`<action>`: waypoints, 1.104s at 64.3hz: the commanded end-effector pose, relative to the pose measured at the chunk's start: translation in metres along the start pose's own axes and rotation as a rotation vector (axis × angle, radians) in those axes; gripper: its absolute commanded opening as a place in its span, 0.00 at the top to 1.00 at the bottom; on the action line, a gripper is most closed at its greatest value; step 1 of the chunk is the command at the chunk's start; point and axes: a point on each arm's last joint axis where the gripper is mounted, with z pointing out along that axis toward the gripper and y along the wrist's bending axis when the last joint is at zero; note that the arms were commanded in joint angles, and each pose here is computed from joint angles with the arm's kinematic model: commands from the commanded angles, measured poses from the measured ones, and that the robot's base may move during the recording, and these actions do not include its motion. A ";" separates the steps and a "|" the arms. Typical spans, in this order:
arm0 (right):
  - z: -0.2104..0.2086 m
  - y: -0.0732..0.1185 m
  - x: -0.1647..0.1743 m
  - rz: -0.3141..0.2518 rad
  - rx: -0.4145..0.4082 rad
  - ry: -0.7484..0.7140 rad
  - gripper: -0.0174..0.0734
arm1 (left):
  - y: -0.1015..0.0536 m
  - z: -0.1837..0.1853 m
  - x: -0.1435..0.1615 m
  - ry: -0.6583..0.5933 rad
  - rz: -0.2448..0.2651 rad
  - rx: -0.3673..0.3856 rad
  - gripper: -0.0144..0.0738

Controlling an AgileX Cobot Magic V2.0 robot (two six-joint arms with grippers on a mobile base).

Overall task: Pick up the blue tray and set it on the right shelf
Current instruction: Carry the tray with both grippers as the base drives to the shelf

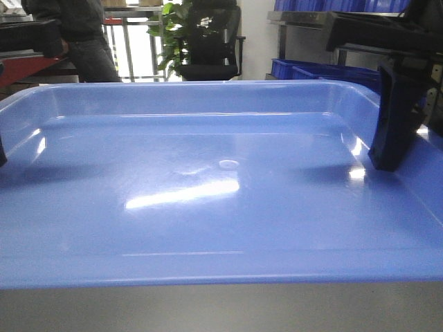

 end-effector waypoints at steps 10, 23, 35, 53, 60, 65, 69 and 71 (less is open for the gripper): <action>-0.017 0.002 -0.004 -0.005 -0.034 -0.066 0.63 | 0.007 -0.014 -0.003 -0.057 -0.013 -0.037 0.89; -0.017 0.002 -0.004 -0.005 -0.034 -0.066 0.63 | 0.007 -0.014 -0.003 -0.056 -0.013 -0.036 0.89; -0.017 0.002 -0.004 -0.005 -0.034 -0.067 0.63 | 0.006 -0.014 -0.003 -0.054 -0.014 -0.033 0.89; -0.017 0.002 -0.004 -0.005 -0.034 -0.067 0.63 | 0.006 -0.014 -0.003 -0.054 -0.014 -0.033 0.89; -0.017 0.002 -0.004 -0.005 -0.034 -0.067 0.63 | 0.006 -0.014 -0.003 -0.054 -0.014 -0.033 0.89; -0.017 0.002 -0.004 -0.005 -0.034 -0.067 0.63 | 0.006 -0.014 -0.003 -0.054 -0.014 -0.033 0.89; -0.017 0.002 -0.004 -0.005 -0.034 -0.067 0.63 | 0.006 -0.014 -0.003 -0.054 -0.014 -0.033 0.89; -0.017 0.002 -0.004 -0.005 -0.034 -0.067 0.63 | 0.006 -0.014 -0.003 -0.054 -0.014 -0.033 0.89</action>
